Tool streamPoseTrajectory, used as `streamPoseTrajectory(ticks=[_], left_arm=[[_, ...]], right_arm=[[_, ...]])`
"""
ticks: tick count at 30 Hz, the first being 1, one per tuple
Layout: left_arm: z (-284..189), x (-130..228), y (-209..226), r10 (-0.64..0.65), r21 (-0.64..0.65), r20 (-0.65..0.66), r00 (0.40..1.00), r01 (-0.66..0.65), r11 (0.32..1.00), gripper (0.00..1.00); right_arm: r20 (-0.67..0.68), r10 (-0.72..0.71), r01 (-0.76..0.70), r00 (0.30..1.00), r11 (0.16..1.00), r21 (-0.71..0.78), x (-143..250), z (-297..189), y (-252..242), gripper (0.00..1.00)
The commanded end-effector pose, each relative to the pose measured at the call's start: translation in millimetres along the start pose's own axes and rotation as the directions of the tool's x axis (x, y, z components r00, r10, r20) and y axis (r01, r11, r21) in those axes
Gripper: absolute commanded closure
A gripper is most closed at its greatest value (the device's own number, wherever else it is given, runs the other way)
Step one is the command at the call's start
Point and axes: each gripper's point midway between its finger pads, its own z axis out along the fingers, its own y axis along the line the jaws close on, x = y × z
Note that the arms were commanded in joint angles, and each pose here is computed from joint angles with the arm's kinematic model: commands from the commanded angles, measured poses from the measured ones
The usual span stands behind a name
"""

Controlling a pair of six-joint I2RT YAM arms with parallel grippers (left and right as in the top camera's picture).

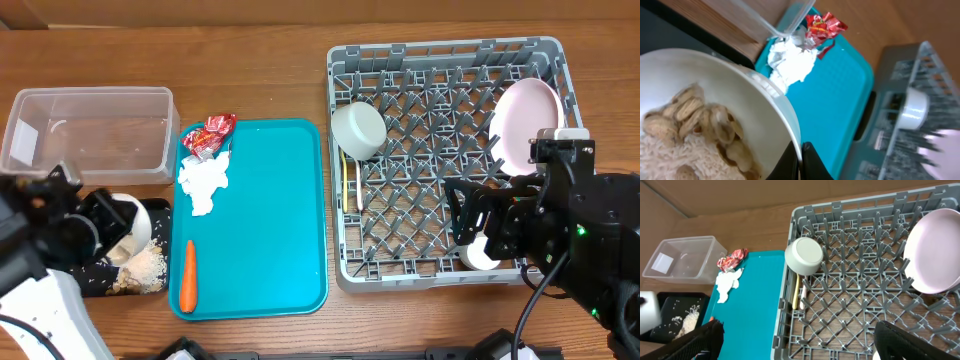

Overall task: Sort waste into correct bins and load items into the dishwasher rack
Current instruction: 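Invert the bowl over the black tray to dump its food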

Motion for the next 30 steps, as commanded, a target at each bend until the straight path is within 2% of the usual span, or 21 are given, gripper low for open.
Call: streamPoseTrajectory(ticks=[1,3,7,10,13,21,24,26,29,30], left_arm=[[3,-3,-12,0.034,0.309,0.023,0.999,-0.040,0.950,0.96],[9,-7,4,-0.013,0.356,0.029,1.000,0.002,0.934,0.96],[19,-12,22,-0.020,0.482,0.075,0.997,-0.019,0.876,0.96],[15,-19,14,-0.021,0.645,0.177,0.984,-0.100,0.758,0.96],[12,-25,18,-0.070,0.724,0.281,0.957,-0.163,0.670,0.96],[24,-24,50,-0.107,0.700,0.323,0.941,-0.161,0.696,0.96],[20,-22,53,-0.150,0.704,0.310,0.939,-0.121,0.700,0.96],[19,-15,53,-0.090,0.666,0.352,0.932,-0.182,0.723,0.96],[19,-5,51,-0.075,0.654,0.328,0.942,-0.169,0.737,0.96],[19,-2,51,-0.040,0.637,0.343,0.939,-0.201,0.744,0.96]], right_arm=[[0.026,0.011,-0.011,1.000,1.000,-0.001,-5,-6,-1,0.00],[0.026,0.011,-0.011,1.000,1.000,-0.001,-5,-6,-1,0.00],[0.030,0.013,-0.013,0.999,1.000,-0.003,-6,-6,0,0.00],[0.032,0.017,-0.017,0.999,1.000,-0.004,-6,-6,0,0.00],[0.031,0.027,-0.027,0.999,1.000,-0.004,-6,-6,0,0.00],[0.032,0.035,-0.035,0.999,0.999,-0.005,-6,-6,0,0.00],[0.038,0.036,-0.035,0.999,0.999,-0.008,-8,-6,1,0.00],[0.040,0.036,-0.036,0.999,0.999,-0.009,-9,-6,1,0.00],[0.043,0.037,-0.036,0.998,0.999,-0.010,-9,-6,1,0.00],[0.043,0.037,-0.036,0.998,0.999,-0.011,-9,-6,1,0.00]])
